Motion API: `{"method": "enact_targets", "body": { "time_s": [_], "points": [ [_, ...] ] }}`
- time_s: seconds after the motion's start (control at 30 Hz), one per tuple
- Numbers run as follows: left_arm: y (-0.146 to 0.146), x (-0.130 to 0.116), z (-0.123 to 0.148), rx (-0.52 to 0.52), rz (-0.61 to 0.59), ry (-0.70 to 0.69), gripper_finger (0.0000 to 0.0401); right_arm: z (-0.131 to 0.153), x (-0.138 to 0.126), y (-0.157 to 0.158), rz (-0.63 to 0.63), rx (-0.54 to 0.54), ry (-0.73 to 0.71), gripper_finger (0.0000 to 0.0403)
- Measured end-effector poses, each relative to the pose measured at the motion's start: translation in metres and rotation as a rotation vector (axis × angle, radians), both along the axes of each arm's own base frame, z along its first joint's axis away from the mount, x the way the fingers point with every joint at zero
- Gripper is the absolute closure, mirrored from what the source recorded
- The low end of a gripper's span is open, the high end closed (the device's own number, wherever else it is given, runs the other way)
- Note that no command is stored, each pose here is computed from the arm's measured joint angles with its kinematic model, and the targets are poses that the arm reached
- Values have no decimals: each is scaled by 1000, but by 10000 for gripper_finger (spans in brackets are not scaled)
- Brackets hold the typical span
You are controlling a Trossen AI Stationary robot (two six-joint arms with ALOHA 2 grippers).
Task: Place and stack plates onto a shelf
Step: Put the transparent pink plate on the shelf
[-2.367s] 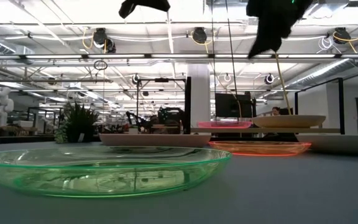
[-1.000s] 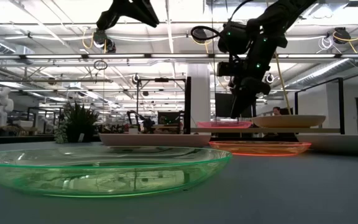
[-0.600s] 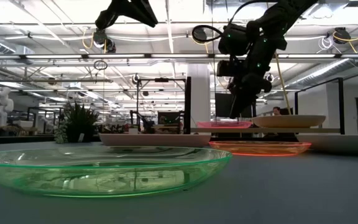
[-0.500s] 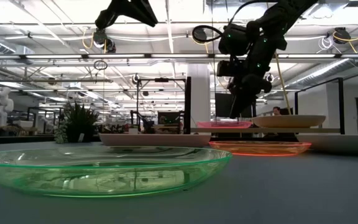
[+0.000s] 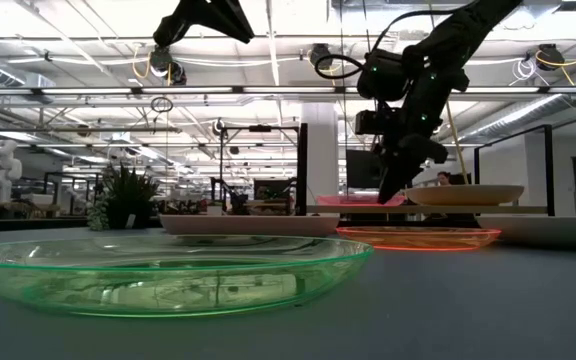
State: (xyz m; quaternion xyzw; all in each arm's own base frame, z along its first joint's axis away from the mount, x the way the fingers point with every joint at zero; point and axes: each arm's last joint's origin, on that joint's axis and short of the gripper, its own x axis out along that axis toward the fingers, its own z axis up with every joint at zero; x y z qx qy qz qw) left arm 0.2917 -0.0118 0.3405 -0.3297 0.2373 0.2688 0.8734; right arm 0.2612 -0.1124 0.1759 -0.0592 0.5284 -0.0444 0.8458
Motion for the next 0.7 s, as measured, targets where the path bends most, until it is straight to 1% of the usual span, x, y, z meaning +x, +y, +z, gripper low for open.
{"method": "enact_targets", "body": {
  "time_s": [0.1,0.4,0.7],
  "points": [
    [0,0,0,0,0,0,364,1,2,-2,-6,-36,-16,403],
    [0,0,0,0,2,-1,364,2,0,-7,-32,-62,-14,403],
    [0,0,0,4,7,-2,364,5,3,-15,-56,-89,-73,403]
  ]
}}
